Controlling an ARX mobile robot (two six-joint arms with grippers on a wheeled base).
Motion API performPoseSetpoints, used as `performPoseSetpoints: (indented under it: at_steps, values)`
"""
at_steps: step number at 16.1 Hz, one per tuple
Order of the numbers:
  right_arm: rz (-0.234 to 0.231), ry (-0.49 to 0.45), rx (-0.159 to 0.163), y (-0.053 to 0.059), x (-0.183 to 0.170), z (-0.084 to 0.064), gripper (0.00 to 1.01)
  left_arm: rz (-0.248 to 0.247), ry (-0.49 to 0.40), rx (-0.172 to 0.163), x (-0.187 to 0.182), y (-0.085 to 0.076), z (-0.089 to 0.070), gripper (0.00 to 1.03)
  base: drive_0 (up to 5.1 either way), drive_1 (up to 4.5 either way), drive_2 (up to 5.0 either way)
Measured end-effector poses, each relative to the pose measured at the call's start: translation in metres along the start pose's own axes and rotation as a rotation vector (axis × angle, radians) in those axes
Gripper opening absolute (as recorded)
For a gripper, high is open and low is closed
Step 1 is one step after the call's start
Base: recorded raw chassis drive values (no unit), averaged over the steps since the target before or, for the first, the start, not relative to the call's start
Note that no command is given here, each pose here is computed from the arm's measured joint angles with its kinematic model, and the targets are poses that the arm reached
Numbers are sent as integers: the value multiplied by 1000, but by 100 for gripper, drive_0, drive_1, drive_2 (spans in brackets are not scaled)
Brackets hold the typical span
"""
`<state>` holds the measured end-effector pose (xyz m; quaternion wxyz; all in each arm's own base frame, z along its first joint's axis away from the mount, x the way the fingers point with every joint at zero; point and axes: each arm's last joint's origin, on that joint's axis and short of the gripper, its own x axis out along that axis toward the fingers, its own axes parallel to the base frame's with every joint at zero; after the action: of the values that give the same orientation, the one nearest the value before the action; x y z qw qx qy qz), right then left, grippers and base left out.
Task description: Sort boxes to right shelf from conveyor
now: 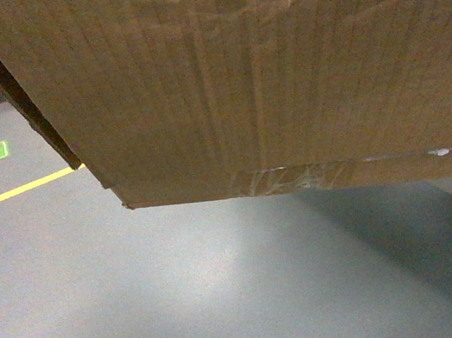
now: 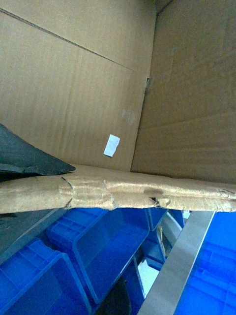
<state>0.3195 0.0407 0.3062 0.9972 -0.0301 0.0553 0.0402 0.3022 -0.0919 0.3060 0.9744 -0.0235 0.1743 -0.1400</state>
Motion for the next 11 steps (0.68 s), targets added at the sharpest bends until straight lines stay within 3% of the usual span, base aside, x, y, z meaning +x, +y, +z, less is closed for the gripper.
performPoseSetpoints:
  at_steps: [11]
  values:
    - [-2, -1, 0, 0, 0, 0, 4, 2, -1, -1, 0, 1, 0, 4, -178, -178, -178]
